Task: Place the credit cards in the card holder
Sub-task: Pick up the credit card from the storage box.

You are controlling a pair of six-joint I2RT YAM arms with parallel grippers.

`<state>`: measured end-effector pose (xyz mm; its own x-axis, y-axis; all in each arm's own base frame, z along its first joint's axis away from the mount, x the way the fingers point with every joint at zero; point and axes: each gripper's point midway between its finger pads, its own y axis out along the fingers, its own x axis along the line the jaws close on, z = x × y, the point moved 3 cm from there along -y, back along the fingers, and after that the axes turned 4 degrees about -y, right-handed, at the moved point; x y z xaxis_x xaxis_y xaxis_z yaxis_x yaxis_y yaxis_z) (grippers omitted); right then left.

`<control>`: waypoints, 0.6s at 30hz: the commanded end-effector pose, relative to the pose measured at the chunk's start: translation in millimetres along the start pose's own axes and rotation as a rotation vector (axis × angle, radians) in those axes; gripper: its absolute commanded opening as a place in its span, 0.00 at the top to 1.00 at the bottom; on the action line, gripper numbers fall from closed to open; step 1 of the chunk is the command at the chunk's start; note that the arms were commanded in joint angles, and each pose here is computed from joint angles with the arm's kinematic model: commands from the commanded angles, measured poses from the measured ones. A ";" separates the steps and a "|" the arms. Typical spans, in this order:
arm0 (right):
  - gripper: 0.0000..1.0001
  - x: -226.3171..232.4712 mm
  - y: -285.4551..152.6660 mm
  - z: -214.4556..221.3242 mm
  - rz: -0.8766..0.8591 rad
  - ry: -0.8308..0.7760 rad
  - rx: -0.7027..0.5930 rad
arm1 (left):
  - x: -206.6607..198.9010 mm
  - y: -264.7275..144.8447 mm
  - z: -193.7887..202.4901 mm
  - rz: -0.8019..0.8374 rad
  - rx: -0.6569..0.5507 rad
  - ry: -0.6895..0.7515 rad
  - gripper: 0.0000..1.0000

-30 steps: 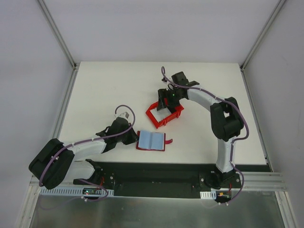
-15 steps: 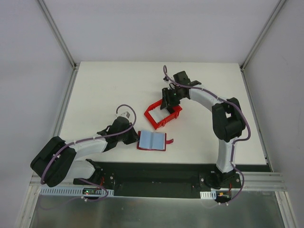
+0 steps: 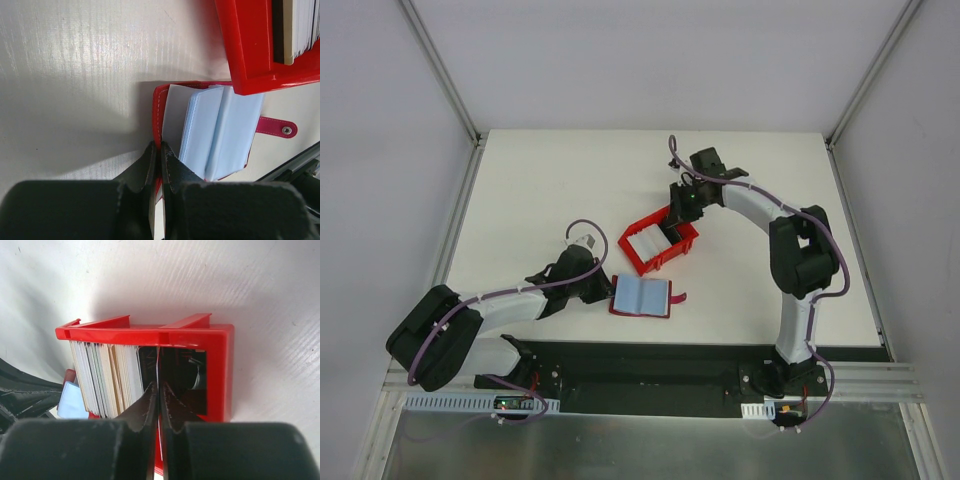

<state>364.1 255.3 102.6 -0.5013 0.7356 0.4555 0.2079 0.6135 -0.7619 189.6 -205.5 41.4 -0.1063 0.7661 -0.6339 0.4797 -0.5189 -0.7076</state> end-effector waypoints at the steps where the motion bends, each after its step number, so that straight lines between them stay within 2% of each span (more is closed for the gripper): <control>1: 0.97 14.8 -27.9 -19.2 0.014 -0.060 -0.050 | -4.0 1.4 -2.0 0.009 0.007 0.026 1.00; 6: 1.00 9.0 -49.1 -41.7 0.139 -0.122 -0.145 | -2.4 0.6 0.5 0.013 0.016 0.032 1.00; 10: 1.00 16.4 -68.8 -55.5 0.159 -0.164 -0.223 | 0.3 -0.8 4.5 0.017 0.027 0.038 1.00; 14: 1.00 33.1 -95.6 -56.1 0.140 -0.159 -0.315 | 6.2 -2.2 12.7 0.019 0.054 0.026 1.00; 18: 1.00 54.9 -115.8 -36.8 0.047 -0.102 -0.433 | 13.7 -4.9 19.6 0.014 0.059 -0.013 1.00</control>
<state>367.1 234.5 189.6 -0.5476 0.7828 0.2956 0.4731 0.5810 -0.6623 183.9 -207.2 39.8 -0.0877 0.7520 -0.6534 0.4631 -0.5499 -0.6951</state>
